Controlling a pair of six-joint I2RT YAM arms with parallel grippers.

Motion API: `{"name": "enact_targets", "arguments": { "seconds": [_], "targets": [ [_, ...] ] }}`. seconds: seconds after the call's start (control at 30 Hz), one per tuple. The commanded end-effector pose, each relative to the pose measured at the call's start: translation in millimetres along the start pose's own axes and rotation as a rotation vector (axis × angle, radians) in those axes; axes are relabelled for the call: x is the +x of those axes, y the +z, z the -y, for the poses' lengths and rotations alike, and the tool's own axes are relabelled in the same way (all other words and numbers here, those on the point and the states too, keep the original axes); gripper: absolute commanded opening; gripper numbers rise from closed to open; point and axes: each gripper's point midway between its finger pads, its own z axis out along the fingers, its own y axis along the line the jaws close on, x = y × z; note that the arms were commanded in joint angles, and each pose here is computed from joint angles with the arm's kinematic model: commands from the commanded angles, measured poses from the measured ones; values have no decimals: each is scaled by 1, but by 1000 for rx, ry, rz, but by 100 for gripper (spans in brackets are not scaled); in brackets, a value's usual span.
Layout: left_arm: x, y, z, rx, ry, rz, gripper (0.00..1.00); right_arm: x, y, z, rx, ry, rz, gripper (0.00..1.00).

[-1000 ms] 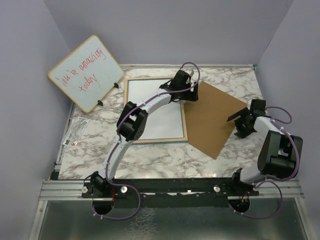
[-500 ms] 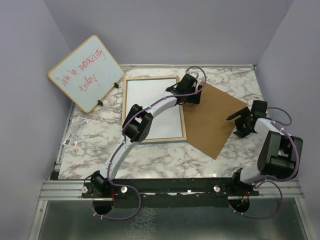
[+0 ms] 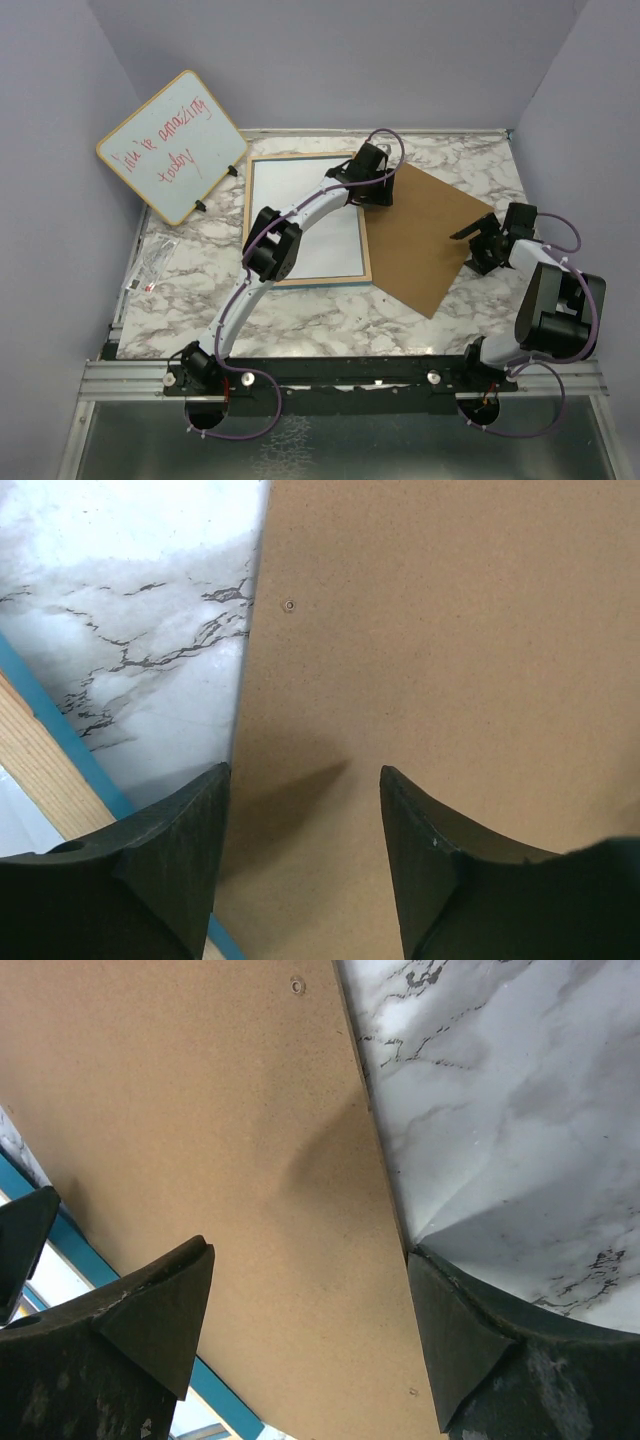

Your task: Put the photo into the frame

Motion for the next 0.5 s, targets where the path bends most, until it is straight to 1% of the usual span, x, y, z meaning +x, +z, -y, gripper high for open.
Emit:
{"name": "enact_targets", "arguments": {
  "seconds": [0.0, 0.13, 0.23, 0.33, 0.47],
  "targets": [
    [72, 1, 43, 217, -65, -267, 60, -5, -16, -34, -140, -47, 23, 81],
    [64, -10, 70, 318, -47, -252, 57, -32, -38, -52, -137, -86, 130, 81],
    [62, -23, 96, 439, -5, -257, 56, -51, -50, -50, -67, -94, 202, 80],
    [59, -31, 108, 478, 18, -247, 56, -54, -51, -42, 6, -105, 194, 80],
    [62, -31, 110, 497, 4, -255, 56, -51, -44, -36, 24, -99, 172, 79]
  ]
}}
